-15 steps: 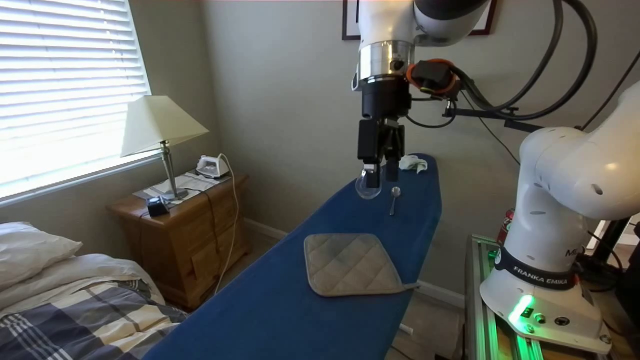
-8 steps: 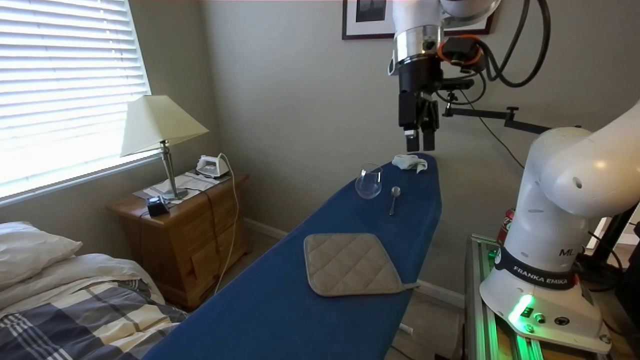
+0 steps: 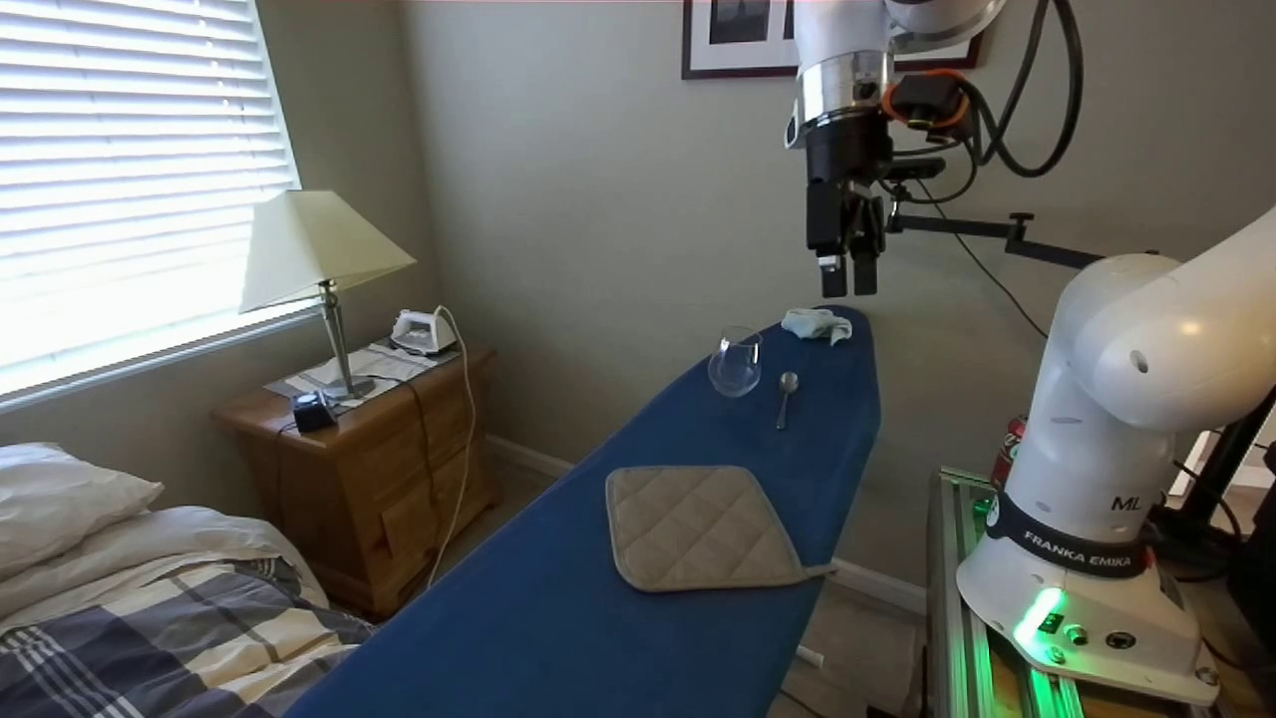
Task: Put the spoon in the glass.
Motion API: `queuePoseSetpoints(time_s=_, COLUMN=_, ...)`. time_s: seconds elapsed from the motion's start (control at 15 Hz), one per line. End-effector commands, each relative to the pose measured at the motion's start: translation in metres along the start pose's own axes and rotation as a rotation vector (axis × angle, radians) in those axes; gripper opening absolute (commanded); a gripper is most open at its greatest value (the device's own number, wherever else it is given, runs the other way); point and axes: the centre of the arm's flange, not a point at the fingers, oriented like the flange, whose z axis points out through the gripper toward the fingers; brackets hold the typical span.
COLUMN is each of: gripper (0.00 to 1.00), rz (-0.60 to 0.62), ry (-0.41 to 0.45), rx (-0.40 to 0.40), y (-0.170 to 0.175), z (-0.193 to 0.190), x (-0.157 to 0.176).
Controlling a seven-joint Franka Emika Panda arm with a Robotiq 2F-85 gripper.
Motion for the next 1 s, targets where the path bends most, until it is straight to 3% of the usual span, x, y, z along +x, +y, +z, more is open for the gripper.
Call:
queuePoseSetpoints(time_s=0.0, gripper=1.00, rz=0.000, ry=-0.001, rx=0.000, y=0.000, z=0.000, x=0.000)
queuePoseSetpoints(time_s=0.33, gripper=1.00, rz=0.111, ry=-0.015, rx=-0.008, y=0.084, z=-0.020, x=0.050)
queuePoseSetpoints(time_s=0.6, gripper=1.00, rz=0.042, ry=-0.048, rx=0.029, y=0.151, z=-0.013, x=0.091)
queuePoseSetpoints(time_s=0.73, gripper=1.00, rz=-0.046, ry=-0.072, rx=0.072, y=0.171, z=-0.008, x=0.108)
queuePoseSetpoints(time_s=0.93, gripper=1.00, rz=-0.126, ry=-0.100, rx=0.072, y=0.199, z=-0.004, x=0.126)
